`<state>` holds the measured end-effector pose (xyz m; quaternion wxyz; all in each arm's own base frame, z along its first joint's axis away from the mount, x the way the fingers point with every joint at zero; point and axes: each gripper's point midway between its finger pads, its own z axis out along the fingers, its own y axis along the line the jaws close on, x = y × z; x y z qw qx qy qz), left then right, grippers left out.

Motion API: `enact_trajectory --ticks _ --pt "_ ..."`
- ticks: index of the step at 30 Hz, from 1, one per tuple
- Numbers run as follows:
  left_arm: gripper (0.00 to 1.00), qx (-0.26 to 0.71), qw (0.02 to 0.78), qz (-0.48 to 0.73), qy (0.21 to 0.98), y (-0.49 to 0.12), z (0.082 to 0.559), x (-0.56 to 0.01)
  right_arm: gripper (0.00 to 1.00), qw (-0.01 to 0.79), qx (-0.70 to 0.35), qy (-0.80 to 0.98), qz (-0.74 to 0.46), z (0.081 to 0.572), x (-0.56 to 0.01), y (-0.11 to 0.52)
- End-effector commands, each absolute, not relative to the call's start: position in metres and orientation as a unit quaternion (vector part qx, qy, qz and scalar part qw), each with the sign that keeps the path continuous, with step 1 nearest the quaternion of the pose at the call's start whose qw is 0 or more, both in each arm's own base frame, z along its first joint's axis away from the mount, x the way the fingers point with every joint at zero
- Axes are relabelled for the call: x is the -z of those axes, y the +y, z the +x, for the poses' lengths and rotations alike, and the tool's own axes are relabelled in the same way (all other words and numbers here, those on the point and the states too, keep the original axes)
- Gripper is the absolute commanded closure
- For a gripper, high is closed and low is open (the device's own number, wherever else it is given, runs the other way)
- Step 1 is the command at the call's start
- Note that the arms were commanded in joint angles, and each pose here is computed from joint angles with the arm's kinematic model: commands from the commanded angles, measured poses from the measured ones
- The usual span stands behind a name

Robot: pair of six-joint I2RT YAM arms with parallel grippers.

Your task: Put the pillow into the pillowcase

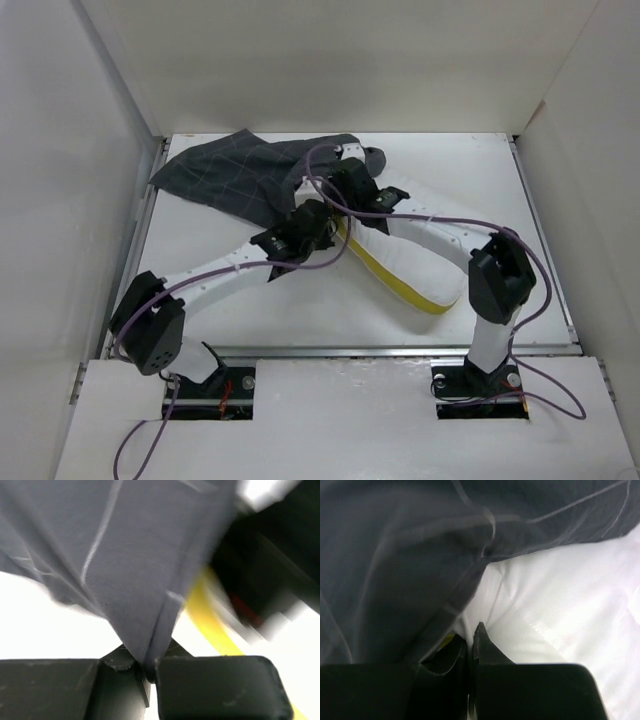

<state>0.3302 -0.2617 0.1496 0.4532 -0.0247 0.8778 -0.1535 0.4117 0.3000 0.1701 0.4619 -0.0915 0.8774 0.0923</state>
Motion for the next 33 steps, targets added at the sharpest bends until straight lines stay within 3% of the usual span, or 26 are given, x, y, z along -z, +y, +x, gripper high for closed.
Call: enact_trajectory --ticks 1,6,9,10,11,12,13,15,16,19,21,29,33 --pt "1.00 0.237 0.413 0.068 0.877 -0.303 0.266 -0.167 1.00 0.514 -0.122 0.847 0.063 0.445 -0.212 0.306" --pt "1.00 0.311 0.303 0.191 0.880 -0.346 0.182 -0.143 1.00 0.516 -0.146 0.827 0.169 0.457 -0.210 0.302" --pt "1.00 0.350 0.257 0.247 0.866 -0.364 0.137 -0.138 1.00 0.496 -0.206 0.831 0.146 0.456 -0.200 0.318" --pt "1.00 0.350 0.256 0.247 0.866 -0.364 0.137 -0.138 0.94 0.501 -0.205 0.830 0.139 0.457 -0.198 0.318" --pt "1.00 0.328 0.253 0.237 0.879 -0.355 0.138 -0.131 0.81 0.473 -0.227 0.844 0.108 0.448 -0.181 0.326" --pt "0.99 0.300 0.277 0.222 0.886 -0.349 0.151 -0.131 0.49 0.475 -0.254 0.839 0.080 0.444 -0.187 0.335" --pt "0.85 0.286 0.293 0.200 0.890 -0.347 0.160 -0.140 0.31 0.476 -0.260 0.839 0.040 0.435 -0.189 0.337" --pt "0.51 0.247 0.303 0.185 0.901 -0.333 0.171 -0.142 0.24 0.436 -0.290 0.852 -0.022 0.409 -0.171 0.342" --pt "0.18 0.227 0.322 0.171 0.903 -0.326 0.182 -0.146 0.19 0.440 -0.300 0.846 -0.037 0.399 -0.183 0.339" --pt "0.03 0.214 0.352 0.147 0.899 -0.317 0.198 -0.169 0.16 0.431 -0.292 0.849 -0.093 0.373 -0.181 0.322" --pt "0.00 0.204 0.369 0.132 0.897 -0.307 0.211 -0.183 0.07 0.457 -0.288 0.834 -0.111 0.363 -0.208 0.306" --pt "0.00 0.121 0.441 0.036 0.889 -0.263 0.301 -0.231 0.04 0.501 -0.146 0.853 -0.002 0.388 -0.229 0.154" --pt "0.00 0.082 0.473 0.053 0.876 -0.268 0.360 -0.248 0.02 0.511 -0.146 0.846 -0.039 0.419 -0.243 0.119"
